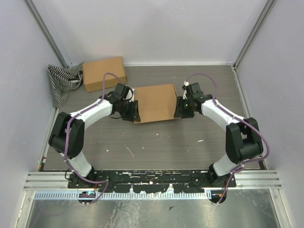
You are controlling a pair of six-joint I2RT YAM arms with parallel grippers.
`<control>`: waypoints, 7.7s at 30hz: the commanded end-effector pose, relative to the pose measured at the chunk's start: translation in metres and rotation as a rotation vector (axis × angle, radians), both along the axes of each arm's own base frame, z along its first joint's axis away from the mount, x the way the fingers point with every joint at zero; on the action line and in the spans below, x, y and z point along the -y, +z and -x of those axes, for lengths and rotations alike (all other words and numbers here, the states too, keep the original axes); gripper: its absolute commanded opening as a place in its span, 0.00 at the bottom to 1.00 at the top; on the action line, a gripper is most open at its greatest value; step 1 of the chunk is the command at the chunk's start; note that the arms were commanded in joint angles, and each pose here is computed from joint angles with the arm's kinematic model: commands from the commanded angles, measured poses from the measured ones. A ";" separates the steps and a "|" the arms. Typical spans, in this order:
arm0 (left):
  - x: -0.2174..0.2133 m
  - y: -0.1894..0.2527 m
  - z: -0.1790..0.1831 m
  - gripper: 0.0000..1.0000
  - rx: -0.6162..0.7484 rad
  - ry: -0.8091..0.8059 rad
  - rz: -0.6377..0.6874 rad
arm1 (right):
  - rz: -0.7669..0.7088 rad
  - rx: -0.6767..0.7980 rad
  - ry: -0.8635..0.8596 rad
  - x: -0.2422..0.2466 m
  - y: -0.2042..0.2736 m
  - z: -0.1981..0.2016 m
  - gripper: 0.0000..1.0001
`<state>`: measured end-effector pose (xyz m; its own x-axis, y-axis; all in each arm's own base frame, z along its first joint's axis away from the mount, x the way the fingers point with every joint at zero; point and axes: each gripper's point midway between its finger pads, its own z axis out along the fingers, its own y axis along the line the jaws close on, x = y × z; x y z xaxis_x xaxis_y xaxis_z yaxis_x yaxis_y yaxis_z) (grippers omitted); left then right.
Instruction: Fold the paper box
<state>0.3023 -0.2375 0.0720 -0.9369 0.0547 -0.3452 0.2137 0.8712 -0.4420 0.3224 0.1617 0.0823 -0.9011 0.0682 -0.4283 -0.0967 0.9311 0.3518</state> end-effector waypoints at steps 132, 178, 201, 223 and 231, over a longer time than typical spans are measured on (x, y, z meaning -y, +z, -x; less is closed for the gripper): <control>0.160 -0.051 -0.061 0.36 0.077 -0.284 0.119 | 0.134 0.562 -0.385 -0.033 -0.033 -0.064 0.01; -0.100 0.183 0.024 0.65 0.657 0.309 -0.016 | 0.166 0.364 -0.184 -0.129 -0.046 -0.123 0.01; -0.100 0.161 0.033 0.66 0.614 0.310 -0.010 | -0.141 0.381 -0.026 -0.143 -0.043 -0.219 0.01; -0.096 0.133 0.021 0.67 0.568 0.345 -0.026 | -0.203 0.626 0.042 -0.170 0.003 -0.260 0.09; -0.089 0.117 0.016 0.67 0.575 0.324 -0.005 | -0.230 0.675 0.079 -0.128 0.071 -0.167 0.17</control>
